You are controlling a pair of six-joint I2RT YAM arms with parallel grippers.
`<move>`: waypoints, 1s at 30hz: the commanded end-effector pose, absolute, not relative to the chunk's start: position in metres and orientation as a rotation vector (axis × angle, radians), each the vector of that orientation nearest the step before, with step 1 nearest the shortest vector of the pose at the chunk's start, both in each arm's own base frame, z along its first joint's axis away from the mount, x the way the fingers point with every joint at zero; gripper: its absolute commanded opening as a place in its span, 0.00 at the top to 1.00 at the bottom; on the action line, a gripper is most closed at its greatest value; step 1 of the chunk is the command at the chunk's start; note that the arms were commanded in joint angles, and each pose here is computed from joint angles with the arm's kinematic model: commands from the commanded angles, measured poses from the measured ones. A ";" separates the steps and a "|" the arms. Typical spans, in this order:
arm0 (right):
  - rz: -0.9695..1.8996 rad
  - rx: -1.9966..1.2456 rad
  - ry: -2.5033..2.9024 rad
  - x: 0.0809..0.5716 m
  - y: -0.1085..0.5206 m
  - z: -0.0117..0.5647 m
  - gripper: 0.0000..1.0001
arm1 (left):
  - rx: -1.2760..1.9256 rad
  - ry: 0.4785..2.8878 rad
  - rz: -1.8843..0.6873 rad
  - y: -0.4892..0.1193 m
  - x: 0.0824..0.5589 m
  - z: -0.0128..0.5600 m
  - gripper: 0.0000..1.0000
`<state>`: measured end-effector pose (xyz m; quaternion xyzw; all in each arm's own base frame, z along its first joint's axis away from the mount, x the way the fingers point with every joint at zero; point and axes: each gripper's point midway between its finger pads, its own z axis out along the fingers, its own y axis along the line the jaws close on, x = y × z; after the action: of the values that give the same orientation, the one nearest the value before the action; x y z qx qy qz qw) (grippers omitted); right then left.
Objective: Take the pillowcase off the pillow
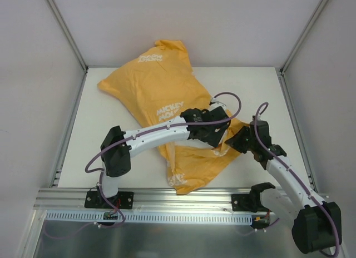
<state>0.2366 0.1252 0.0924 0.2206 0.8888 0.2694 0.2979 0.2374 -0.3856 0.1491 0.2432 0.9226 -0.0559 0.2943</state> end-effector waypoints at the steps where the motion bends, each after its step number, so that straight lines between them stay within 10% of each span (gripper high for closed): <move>1: 0.802 0.608 2.323 0.242 0.130 0.117 0.99 | 0.660 2.367 -0.159 -0.416 0.225 0.159 0.04; 15: 0.902 0.689 2.277 0.234 0.132 0.125 0.99 | 0.692 2.285 0.178 -0.425 0.255 0.091 0.07; 18: 0.880 0.700 2.273 0.235 0.128 0.123 0.99 | 0.667 2.322 0.192 -0.417 0.259 0.081 0.48; 20: 0.806 0.688 2.292 0.234 0.119 0.118 0.99 | 0.595 2.360 0.135 -0.407 0.258 0.092 1.00; 30: 0.423 0.479 2.374 0.239 0.083 0.138 0.47 | 0.381 2.495 -0.450 -0.379 0.251 0.191 1.00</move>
<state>0.2305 0.0963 0.1112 0.2257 0.9020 0.2118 0.3010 0.2634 -0.3730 0.1594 0.1518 0.9365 -0.0899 0.3031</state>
